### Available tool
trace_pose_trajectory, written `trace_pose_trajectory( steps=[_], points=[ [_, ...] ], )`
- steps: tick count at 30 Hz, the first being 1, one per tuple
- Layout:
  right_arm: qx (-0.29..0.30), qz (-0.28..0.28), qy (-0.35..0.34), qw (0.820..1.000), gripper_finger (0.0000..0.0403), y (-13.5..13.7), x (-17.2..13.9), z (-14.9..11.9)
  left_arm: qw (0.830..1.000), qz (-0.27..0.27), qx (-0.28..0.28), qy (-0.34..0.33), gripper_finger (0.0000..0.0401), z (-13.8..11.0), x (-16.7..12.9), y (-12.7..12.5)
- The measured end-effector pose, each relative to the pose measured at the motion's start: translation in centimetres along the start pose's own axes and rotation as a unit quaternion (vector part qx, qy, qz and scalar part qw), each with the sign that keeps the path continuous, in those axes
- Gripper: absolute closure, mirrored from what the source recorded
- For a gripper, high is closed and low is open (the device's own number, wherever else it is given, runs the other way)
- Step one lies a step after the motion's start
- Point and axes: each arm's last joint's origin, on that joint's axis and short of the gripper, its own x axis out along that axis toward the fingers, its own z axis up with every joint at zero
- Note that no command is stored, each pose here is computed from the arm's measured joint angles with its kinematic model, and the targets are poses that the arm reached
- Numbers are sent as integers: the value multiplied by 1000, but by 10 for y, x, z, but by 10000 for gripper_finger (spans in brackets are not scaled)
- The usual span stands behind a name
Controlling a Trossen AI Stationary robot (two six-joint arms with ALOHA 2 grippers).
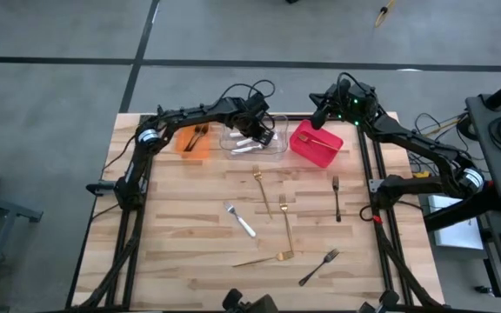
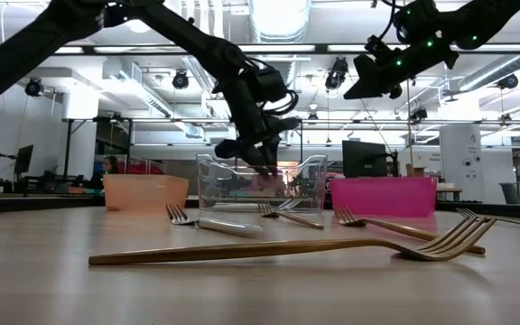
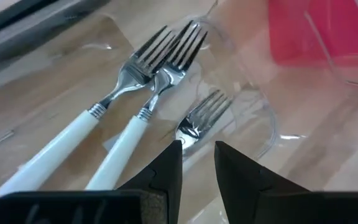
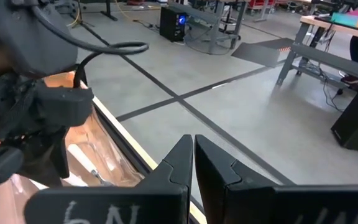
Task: Sort silverware by color (type)
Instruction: Put the white fork into the transparent bin
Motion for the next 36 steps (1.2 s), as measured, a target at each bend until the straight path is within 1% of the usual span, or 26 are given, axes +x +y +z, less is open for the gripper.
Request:
trace_pose_trajectory(
  steps=[9, 12, 17, 27, 36],
  points=[
    [6, 1, 8, 1000, 394, 0, 0, -2, 1000, 22, -7, 14, 325, -4, 22, 5],
    [7, 2, 11, 1000, 394, 0, 0, -2, 1000, 28, -6, 11, 325, -4, 23, 5],
    [10, 2, 15, 1000, 394, 1, 0, -3, 998, 63, -6, -5, 325, -3, 23, 8],
    [13, 2, 16, 1000, 394, 1, 0, -3, 998, 65, -4, -1, 325, -6, 25, 6],
    [12, 2, 16, 1000, 394, 1, 0, -3, 996, 79, -19, 26, 325, -20, 36, 14]
  ],
)
